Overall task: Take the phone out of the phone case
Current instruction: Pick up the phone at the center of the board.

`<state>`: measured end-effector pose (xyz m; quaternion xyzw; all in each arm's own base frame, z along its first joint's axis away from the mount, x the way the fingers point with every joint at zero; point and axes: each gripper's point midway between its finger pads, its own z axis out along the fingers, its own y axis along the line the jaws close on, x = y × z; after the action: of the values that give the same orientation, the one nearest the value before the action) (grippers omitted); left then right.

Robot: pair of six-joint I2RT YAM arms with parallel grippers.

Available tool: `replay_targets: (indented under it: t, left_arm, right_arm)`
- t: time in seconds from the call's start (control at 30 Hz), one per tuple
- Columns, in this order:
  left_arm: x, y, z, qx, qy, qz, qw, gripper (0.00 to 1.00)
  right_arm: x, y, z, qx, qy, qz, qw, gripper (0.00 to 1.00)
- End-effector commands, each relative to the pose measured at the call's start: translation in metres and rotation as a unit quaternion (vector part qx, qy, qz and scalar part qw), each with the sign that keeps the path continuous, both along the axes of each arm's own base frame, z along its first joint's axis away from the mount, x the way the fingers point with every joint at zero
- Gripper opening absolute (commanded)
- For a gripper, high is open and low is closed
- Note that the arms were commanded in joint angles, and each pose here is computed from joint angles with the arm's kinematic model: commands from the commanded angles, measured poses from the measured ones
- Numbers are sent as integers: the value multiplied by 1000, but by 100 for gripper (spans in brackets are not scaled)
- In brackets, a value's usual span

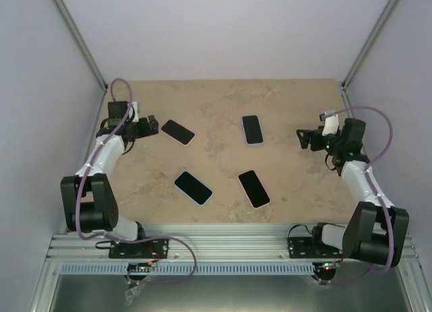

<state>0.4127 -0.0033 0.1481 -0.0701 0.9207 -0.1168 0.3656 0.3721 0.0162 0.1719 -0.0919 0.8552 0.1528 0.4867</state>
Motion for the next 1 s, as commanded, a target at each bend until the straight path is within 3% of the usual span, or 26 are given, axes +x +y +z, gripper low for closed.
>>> replay_targets:
  t: [0.0,0.23,0.47,0.73,0.97]
  left_arm:
    - [9,3,24,2,-52,21,998,99]
    - [12,5,38,5,-76,34,996,99]
    - [7,6,62,21,-115,26,993,99]
    - [-5,-5,91,23,-166,-10,986,99]
    - [-8,-10,100,10,-182,-17,983,99]
  right_arm:
    - [8,-8,15,-5,-38,-33,999,98]
    - [15,-13,22,-2,-45,-63,997,98]
    - [31,9,30,-49,-54,-21,997,98]
    - [67,56,19,-89,-7,37,995,98]
    - [83,114,-28,-116,64,87,987,98]
